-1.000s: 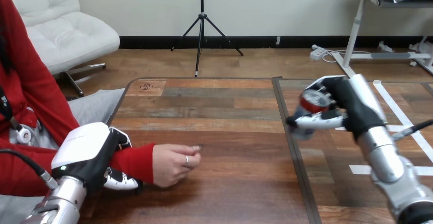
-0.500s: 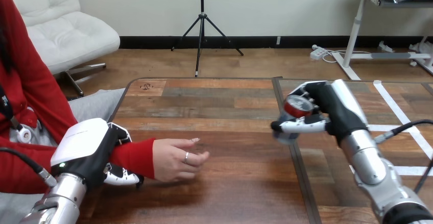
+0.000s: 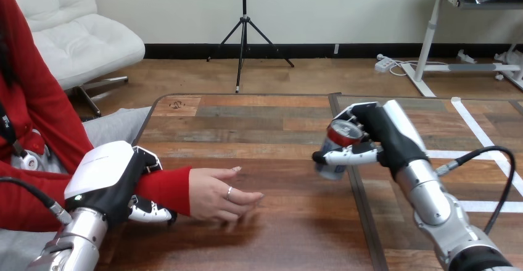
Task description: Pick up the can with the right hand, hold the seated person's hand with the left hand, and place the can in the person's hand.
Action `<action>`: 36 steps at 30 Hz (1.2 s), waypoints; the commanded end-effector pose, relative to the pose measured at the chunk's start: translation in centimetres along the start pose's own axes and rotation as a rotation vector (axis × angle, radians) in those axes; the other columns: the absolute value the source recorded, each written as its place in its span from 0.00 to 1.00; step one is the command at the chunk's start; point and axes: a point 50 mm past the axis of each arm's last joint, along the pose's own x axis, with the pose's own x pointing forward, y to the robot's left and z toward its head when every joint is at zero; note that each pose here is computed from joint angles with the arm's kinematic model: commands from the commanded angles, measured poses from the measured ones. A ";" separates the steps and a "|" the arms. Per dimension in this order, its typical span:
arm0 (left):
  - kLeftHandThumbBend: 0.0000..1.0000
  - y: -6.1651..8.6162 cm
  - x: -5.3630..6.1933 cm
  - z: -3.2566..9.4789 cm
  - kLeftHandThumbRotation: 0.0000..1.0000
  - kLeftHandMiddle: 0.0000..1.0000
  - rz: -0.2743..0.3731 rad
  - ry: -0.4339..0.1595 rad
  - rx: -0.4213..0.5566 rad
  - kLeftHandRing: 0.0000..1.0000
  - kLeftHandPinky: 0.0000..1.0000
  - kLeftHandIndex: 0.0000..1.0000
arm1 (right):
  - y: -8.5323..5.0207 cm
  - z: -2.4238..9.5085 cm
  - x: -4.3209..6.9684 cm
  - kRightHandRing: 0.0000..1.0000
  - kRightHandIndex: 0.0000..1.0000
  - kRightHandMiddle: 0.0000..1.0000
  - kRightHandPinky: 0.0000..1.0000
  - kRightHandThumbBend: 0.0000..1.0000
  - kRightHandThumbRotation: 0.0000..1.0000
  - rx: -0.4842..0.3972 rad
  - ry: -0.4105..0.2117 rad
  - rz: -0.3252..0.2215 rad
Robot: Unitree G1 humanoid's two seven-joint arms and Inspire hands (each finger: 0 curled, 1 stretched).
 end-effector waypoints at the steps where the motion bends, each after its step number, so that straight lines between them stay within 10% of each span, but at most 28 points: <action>1: 0.70 6.9 3.0 6.3 0.00 0.35 0.288 -0.271 -0.033 0.31 0.25 0.34 | -2.4 7.7 3.6 0.36 0.44 0.42 0.34 0.82 0.00 -0.014 -0.252 -0.077; 36: 0.69 6.8 5.0 10.0 0.00 0.37 0.264 -0.325 -0.113 0.32 0.26 0.36 | -1.1 10.7 3.9 0.37 0.44 0.43 0.36 0.78 0.00 0.031 -0.365 -0.020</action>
